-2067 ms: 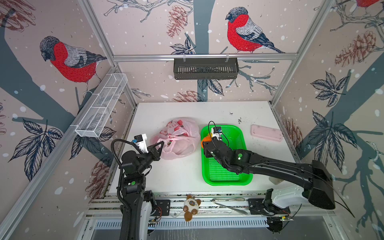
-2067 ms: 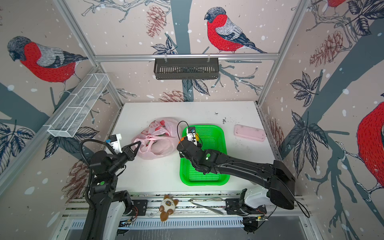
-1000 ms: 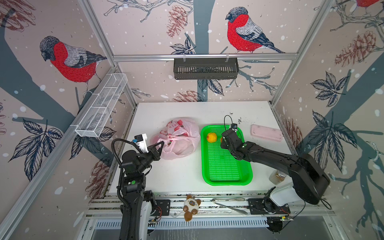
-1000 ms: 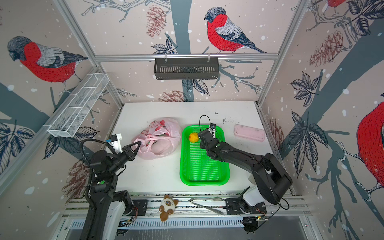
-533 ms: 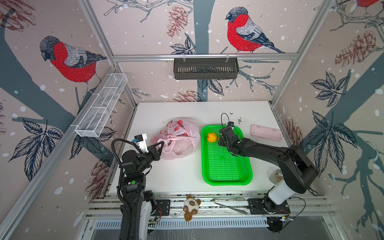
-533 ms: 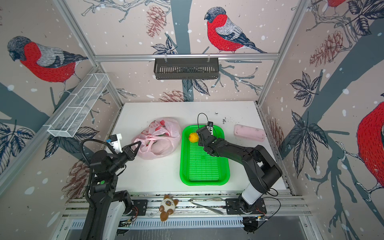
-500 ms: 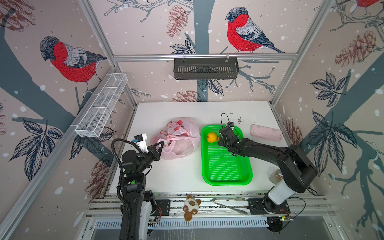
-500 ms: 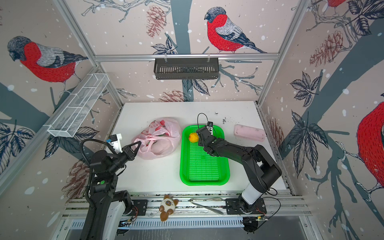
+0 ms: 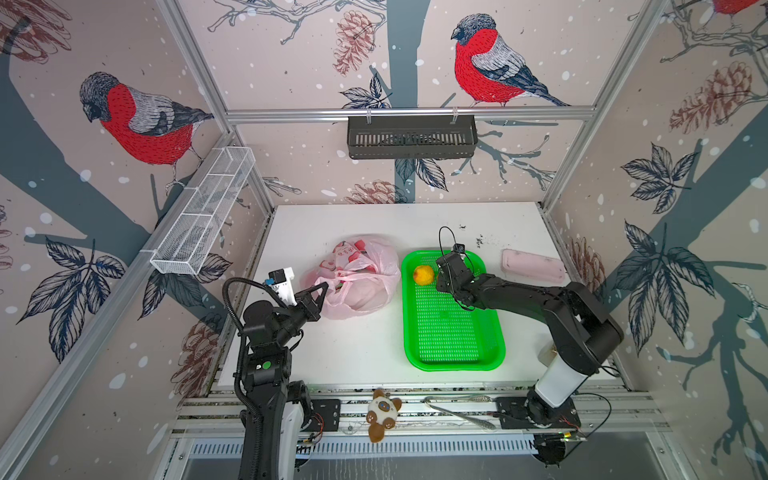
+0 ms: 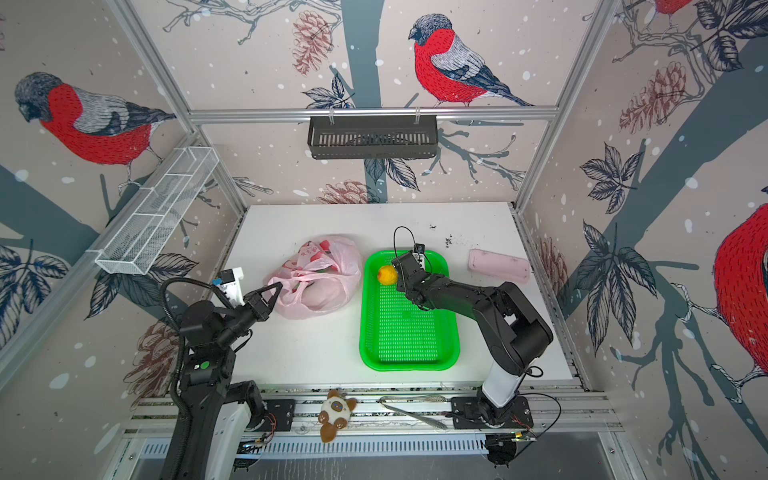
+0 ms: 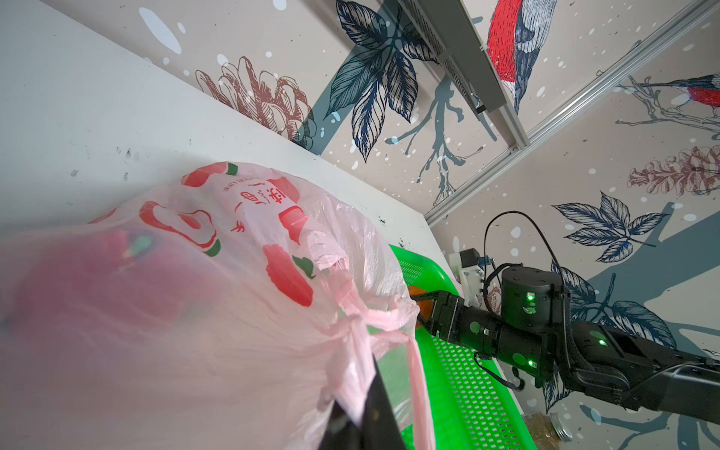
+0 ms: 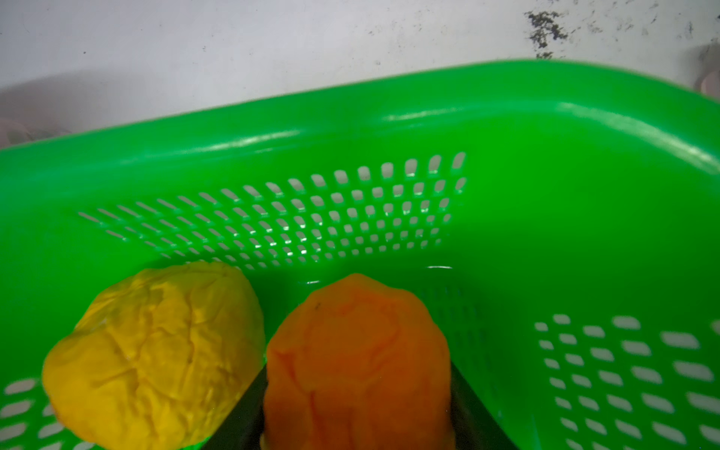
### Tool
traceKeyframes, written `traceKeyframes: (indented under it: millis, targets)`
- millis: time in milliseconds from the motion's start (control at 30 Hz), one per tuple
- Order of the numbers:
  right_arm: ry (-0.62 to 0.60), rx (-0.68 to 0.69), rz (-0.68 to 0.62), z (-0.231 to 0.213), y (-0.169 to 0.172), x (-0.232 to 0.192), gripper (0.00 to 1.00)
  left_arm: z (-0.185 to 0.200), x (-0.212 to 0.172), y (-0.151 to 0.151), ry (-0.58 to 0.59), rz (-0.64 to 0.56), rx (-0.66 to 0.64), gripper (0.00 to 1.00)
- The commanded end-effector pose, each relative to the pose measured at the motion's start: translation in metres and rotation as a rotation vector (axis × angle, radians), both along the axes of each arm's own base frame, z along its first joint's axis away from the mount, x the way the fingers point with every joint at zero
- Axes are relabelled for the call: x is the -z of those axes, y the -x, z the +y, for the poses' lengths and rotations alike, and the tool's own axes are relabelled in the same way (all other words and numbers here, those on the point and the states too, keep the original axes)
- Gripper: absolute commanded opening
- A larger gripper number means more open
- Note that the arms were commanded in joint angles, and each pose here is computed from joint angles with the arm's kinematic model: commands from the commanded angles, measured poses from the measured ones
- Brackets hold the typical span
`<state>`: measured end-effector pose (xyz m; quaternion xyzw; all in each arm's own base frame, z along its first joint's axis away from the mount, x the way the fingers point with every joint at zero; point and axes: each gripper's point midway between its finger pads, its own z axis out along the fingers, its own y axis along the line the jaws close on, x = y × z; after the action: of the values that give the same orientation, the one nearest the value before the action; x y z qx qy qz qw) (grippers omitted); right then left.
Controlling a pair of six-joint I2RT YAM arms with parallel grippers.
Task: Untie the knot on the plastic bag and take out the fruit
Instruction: 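Carry the orange over the green basket beside the yellow fruit, then lower the orange into the basket and open the right gripper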
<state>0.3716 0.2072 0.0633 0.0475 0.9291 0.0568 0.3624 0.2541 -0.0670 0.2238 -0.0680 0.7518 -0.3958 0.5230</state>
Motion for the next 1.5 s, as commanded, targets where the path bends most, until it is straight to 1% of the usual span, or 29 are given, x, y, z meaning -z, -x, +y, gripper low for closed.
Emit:
traceKeyframes:
  millis: [0,233,633,800,967,1100,1267,1467]
  targets:
    - [-0.009,-0.004,-0.026,0.003,-0.008,-0.005,0.57,0.0,-0.01,-0.001,-0.008,-0.05,0.004,0.0]
    - [-0.003,-0.007,-0.018,0.004,-0.012,-0.001,0.63,0.0,-0.01,-0.001,-0.008,-0.05,0.004,0.0]
    - [-0.002,-0.005,-0.018,0.004,-0.014,-0.003,0.78,-0.001,-0.01,-0.001,-0.007,-0.049,0.006,0.0]
    - [0.0,0.0,-0.039,0.002,-0.011,-0.016,0.81,0.0,-0.01,-0.001,-0.007,-0.049,0.005,0.0]
    - [-0.008,0.001,-0.08,0.003,-0.004,-0.039,0.84,0.0,-0.01,-0.001,-0.007,-0.051,0.005,0.0]
    - [-0.01,-0.01,-0.119,0.008,0.006,-0.061,0.85,0.0,-0.011,-0.001,-0.007,-0.053,0.005,0.0]
    - [-0.004,-0.06,-0.193,0.025,0.03,-0.098,0.81,0.0,-0.011,-0.001,-0.007,-0.054,0.005,0.0]
    - [-0.066,-0.212,-0.265,0.071,0.076,-0.137,0.74,-0.001,-0.011,-0.001,-0.007,-0.055,0.006,0.0]
